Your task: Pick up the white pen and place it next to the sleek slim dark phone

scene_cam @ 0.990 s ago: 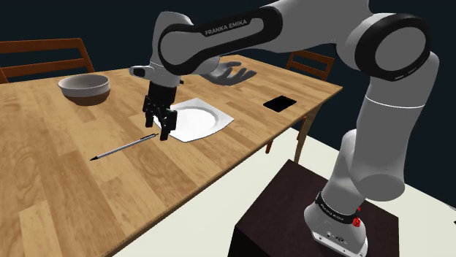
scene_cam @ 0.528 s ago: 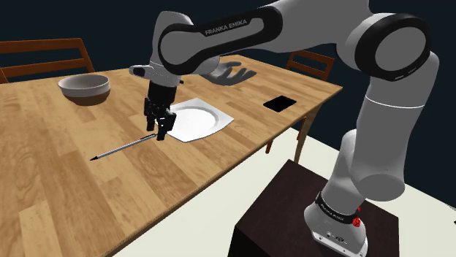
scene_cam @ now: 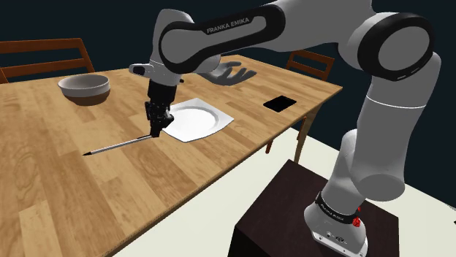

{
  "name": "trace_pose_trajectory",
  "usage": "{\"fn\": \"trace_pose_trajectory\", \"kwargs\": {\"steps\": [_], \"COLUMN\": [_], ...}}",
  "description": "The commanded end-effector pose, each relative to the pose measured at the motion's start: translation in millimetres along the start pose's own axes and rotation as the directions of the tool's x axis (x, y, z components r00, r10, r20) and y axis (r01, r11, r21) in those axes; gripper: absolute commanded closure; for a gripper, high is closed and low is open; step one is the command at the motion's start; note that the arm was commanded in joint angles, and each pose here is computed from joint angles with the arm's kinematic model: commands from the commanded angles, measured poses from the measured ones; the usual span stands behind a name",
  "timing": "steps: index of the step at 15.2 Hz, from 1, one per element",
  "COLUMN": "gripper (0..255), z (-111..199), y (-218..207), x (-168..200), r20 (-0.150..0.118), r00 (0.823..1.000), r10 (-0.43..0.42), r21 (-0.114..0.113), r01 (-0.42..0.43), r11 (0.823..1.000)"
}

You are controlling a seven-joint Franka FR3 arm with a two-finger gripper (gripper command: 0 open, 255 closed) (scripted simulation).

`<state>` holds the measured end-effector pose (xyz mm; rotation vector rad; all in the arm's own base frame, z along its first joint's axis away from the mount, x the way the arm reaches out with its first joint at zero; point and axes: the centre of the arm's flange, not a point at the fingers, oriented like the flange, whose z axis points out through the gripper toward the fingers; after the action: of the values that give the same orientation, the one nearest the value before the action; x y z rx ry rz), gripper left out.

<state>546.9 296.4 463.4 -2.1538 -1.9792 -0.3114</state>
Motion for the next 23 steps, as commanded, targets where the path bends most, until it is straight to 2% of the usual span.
{"fn": "trace_pose_trajectory", "kwargs": {"steps": [1,17,23], "gripper": [255,255,255], "z": [6,-72,-95], "y": [3,2,7], "x": [-2,21,-55], "r20": [0.007,0.007,0.007], "r00": [1.0,1.0,1.0], "r10": [0.002,0.002,0.002], "r21": [0.011,0.011,0.011], "r01": [-0.002,-0.002,-0.002], "r11": [1.0,1.0,1.0]}}
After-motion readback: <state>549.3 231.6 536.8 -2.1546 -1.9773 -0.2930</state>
